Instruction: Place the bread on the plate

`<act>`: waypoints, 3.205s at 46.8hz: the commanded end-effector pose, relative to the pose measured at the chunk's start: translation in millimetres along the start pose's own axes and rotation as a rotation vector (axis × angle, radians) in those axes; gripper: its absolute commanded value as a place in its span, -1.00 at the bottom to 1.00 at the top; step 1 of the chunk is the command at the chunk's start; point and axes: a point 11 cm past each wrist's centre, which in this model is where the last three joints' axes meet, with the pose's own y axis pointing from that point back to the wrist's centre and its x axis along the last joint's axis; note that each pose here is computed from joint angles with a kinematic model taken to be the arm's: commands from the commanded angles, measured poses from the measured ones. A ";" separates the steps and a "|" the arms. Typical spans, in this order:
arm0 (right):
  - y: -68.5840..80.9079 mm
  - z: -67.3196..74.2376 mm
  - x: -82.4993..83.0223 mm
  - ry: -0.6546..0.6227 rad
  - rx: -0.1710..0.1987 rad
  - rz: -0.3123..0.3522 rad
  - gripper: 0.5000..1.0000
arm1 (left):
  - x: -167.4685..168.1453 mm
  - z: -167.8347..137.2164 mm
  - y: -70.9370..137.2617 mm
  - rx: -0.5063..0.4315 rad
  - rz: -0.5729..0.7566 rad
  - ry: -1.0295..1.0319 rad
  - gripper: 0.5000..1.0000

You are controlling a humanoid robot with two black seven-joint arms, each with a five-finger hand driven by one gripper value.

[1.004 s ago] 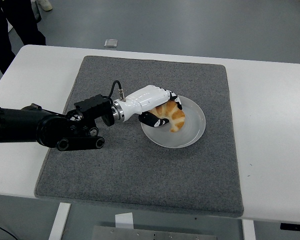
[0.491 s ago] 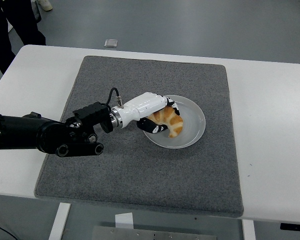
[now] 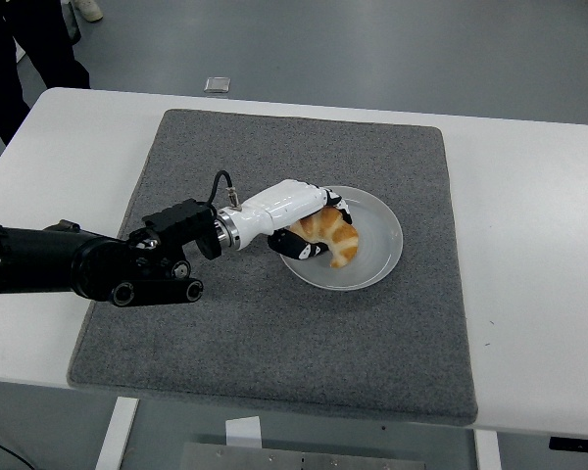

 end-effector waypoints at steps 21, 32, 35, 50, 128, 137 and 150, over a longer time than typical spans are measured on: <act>0.0 -0.1 0.0 -0.001 0.001 0.000 0.81 | -6.1 -4.2 2.3 0.016 0.002 0.019 0.86; 0.0 0.0 0.0 -0.001 0.000 0.000 0.81 | 2.2 -1.8 -1.0 0.013 0.030 0.037 0.95; 0.0 0.0 0.0 0.001 0.000 0.000 0.81 | 6.8 -1.8 -2.2 0.014 0.043 0.041 0.95; 0.0 0.0 0.0 -0.001 0.000 0.000 0.81 | 41.8 -3.2 -6.1 0.021 0.127 0.088 0.96; 0.0 0.0 0.0 0.001 0.000 0.000 0.81 | 204.3 -143.6 79.0 0.005 0.513 1.406 0.96; 0.0 0.0 -0.2 0.001 0.000 -0.001 0.81 | 184.5 -149.9 83.1 0.026 0.504 1.440 0.96; 0.0 0.0 -0.2 0.001 0.000 -0.001 0.81 | 184.0 -148.1 82.9 0.001 0.495 1.447 0.96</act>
